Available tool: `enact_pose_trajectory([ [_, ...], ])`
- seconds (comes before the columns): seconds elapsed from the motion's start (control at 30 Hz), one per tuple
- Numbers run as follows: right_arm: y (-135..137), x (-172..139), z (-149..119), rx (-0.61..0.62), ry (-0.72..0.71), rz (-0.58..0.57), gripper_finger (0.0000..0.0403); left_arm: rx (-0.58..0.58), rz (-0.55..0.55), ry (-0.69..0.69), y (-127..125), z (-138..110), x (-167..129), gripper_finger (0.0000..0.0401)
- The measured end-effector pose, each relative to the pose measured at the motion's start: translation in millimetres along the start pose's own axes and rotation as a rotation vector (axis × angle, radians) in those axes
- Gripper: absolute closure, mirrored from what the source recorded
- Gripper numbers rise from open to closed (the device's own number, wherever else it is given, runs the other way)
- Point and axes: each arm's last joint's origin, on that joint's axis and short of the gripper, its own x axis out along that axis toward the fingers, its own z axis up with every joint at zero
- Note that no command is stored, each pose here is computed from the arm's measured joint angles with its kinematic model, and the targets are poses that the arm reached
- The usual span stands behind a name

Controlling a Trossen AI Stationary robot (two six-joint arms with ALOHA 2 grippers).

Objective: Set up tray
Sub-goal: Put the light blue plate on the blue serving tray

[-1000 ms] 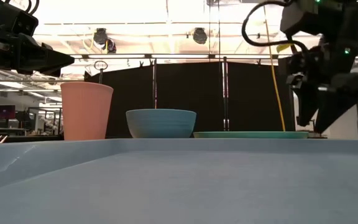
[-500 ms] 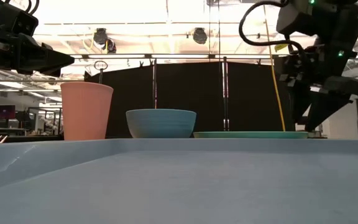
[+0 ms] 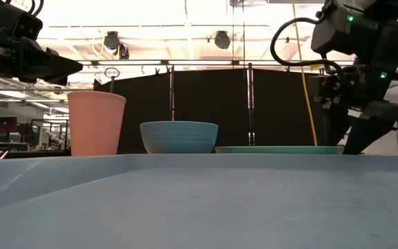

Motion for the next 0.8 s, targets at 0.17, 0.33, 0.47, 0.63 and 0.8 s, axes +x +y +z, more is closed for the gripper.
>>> enact_pose_trajectory([
  [0.17,-1.8,0.5,1.0,-0.004,-0.01,-0.027,0.0179,0.0,0.0,0.0,0.0,0.0,0.0,0.0334],
  [0.33,-9.2,3.0,4.1,0.032,-0.026,-0.032,0.0179,0.0,0.0,0.0,0.0,0.0,0.0,0.0334],
  [0.47,-15.0,5.1,5.7,0.05,-0.031,-0.015,0.0191,0.0,0.0,0.0,0.0,0.0,0.0,0.0334],
  [0.63,-18.7,6.3,5.7,0.065,-0.027,-0.021,0.0228,0.0,0.0,0.0,0.0,0.0,0.0,0.0334],
  [0.8,-19.1,6.4,7.2,0.071,-0.041,-0.02,0.0284,0.0,0.0,0.0,0.0,0.0,0.0,0.0334],
])
